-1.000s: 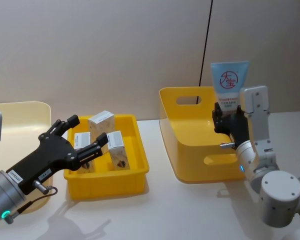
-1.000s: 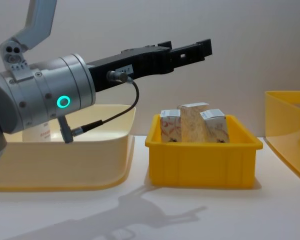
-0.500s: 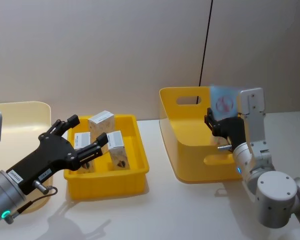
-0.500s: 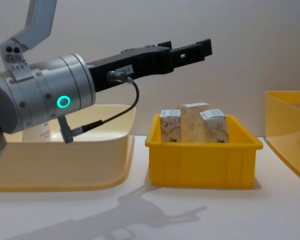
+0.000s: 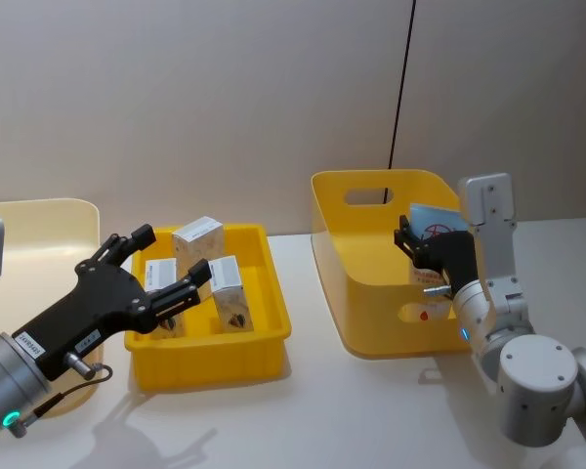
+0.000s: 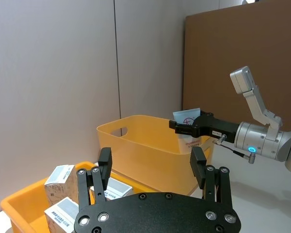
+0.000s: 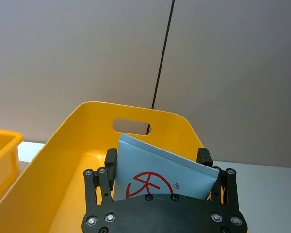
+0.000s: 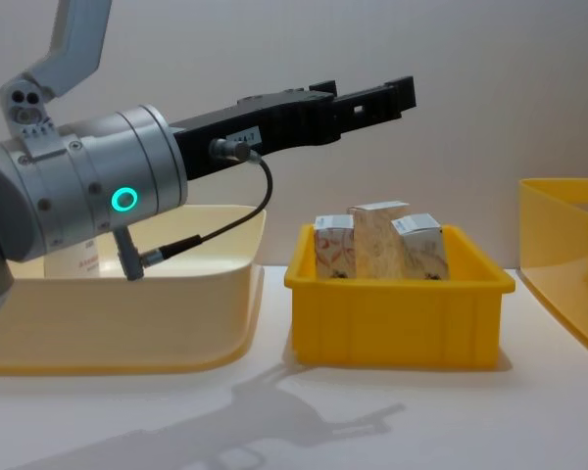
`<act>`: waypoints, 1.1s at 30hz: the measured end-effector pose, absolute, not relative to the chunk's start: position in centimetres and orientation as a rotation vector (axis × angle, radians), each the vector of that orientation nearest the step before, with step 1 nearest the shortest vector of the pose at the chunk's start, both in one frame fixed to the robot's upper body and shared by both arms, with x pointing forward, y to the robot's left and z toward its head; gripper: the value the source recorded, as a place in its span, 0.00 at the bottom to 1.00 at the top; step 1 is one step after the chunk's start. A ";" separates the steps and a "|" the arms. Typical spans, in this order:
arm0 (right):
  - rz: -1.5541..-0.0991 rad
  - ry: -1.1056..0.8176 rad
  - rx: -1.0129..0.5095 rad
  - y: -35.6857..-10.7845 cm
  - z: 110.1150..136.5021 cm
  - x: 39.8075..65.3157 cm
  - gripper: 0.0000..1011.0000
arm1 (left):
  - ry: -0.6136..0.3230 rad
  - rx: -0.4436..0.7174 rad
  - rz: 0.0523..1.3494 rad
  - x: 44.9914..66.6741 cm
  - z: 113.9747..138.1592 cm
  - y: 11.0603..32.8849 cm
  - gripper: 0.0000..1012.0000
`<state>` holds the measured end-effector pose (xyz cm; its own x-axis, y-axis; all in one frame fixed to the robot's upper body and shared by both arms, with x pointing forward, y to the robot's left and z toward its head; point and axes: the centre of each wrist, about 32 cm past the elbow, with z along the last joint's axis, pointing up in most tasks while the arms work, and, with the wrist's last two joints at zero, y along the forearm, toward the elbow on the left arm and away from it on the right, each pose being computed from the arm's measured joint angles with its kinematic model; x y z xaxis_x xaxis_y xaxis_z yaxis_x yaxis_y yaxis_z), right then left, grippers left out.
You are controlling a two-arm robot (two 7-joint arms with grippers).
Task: Bimanual collaborative sorting of washing and personal care products
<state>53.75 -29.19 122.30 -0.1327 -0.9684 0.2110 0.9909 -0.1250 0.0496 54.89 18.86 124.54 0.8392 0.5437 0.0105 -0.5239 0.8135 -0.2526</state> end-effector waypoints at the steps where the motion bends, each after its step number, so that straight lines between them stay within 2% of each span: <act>1: -1.694 -0.201 -0.143 -29.2 122.3 53.8 0.99 | -0.083 -0.245 0.570 54.9 124.5 18.9 0.99; 14: -1.676 -0.251 -0.075 -29.2 122.4 53.6 0.99 | -0.083 -0.245 0.570 54.9 124.5 18.9 0.99; 33: -1.628 -0.375 0.098 -28.9 124.2 52.8 0.99 | -0.084 -0.245 0.570 54.9 124.5 18.9 0.99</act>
